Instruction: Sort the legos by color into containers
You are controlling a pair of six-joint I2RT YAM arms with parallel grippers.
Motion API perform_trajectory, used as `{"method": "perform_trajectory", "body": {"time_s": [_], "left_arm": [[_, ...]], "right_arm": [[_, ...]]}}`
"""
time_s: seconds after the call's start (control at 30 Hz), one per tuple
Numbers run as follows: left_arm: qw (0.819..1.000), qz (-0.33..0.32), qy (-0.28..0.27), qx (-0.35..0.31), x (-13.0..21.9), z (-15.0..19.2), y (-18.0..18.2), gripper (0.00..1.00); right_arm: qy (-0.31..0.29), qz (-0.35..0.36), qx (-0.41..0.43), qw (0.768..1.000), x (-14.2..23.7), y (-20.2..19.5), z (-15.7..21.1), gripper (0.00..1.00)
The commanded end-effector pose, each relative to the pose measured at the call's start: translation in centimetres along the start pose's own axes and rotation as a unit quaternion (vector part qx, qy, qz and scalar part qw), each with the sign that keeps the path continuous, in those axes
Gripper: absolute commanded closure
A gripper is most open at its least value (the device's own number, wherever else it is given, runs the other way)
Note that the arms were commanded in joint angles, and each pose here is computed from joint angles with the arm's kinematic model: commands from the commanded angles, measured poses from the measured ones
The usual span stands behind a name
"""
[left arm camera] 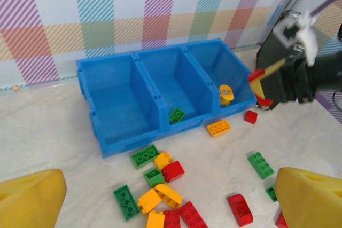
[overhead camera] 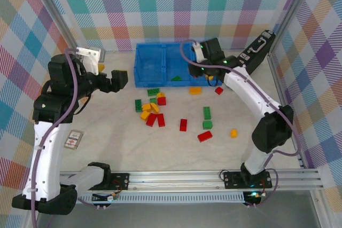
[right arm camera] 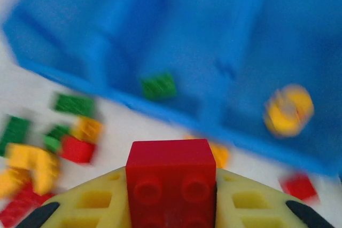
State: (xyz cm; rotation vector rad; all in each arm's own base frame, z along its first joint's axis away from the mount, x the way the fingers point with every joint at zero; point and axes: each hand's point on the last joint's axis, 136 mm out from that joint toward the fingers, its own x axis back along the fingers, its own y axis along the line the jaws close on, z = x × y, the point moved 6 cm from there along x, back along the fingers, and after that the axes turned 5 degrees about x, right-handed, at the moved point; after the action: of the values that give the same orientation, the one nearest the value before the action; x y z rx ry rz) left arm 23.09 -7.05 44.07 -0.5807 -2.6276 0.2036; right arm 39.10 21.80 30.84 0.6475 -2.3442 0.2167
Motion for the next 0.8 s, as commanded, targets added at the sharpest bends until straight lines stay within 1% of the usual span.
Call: {"method": "perform_trajectory", "body": {"time_s": [0.0, 0.07, 0.17, 0.33, 0.57, 0.77], "left_arm": [[0.999, -0.021, -0.02, -0.021, 2.0, -0.6, -0.3, 0.0], [0.999, -0.026, -0.028, -0.024, 2.5, -0.9, -0.3, 0.0], [0.999, -0.028, -0.032, -0.027, 2.9, -1.1, -0.4, 0.0], [0.999, -0.026, -0.029, -0.028, 2.4, -1.2, -0.4, 0.0], [0.999, -0.022, -0.02, -0.033, 1.5, -1.3, -0.3, 0.0], [0.999, -0.016, -0.014, -0.03, 1.2, -1.5, -0.4, 0.0]], "right_arm": [[-0.056, -0.053, 0.061, 0.995, -2.0, 3.0, -4.0, 0.72], [-0.088, -0.073, 0.076, 0.991, -2.8, 4.3, -6.5, 0.72], [-0.117, -0.093, 0.098, 0.984, -4.4, 6.2, -8.7, 0.72], [-0.155, -0.113, 0.152, 0.97, -8.3, 9.0, -10.3, 0.73], [-0.178, -0.095, 0.249, 0.947, -15.4, 11.5, -9.0, 0.72], [-0.145, -0.063, 0.3, 0.941, -20.9, 11.0, -6.7, 0.71]]}}
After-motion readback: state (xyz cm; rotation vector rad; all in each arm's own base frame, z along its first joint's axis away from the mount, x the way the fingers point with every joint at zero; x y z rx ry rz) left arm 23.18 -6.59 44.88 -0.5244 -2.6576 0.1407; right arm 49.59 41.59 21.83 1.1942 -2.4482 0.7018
